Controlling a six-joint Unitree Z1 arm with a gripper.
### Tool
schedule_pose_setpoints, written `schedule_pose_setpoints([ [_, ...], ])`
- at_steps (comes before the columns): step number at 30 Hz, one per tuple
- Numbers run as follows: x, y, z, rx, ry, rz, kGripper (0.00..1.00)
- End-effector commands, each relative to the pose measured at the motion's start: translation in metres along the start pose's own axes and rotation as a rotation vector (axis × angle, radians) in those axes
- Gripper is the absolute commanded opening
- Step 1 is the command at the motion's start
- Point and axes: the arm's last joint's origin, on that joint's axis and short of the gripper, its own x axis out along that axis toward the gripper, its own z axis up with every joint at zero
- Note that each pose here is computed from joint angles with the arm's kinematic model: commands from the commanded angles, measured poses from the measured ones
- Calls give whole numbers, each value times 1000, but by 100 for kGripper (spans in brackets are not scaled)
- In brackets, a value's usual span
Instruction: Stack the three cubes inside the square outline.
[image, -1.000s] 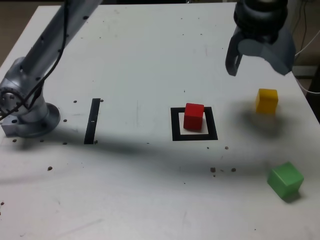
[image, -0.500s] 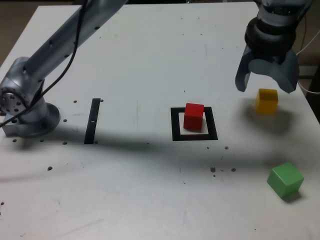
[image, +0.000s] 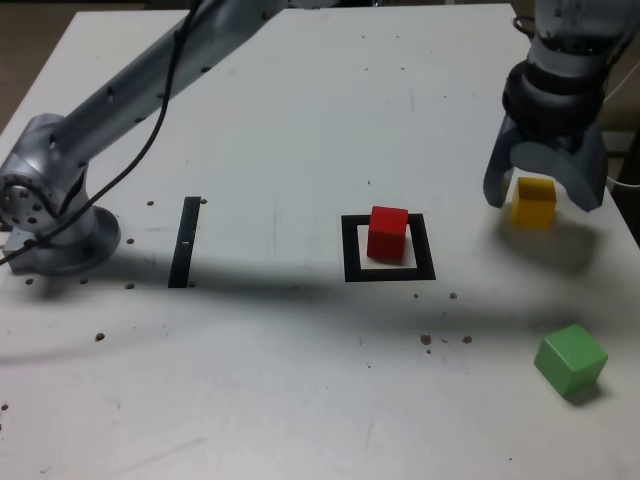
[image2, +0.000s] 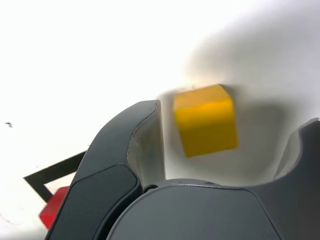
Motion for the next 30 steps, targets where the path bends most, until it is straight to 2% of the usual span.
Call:
schedule_pose_setpoints([
  [1, 4, 0, 4, 7, -3, -7, 84],
  [7, 9, 0, 7, 16, -4, -14, 78],
  [18, 7, 0, 7, 16, -8, -9, 51],
  [27, 13, -1, 8, 18, 2, -26, 48],
  [30, 14, 0, 7, 18, 5, -31, 42],
])
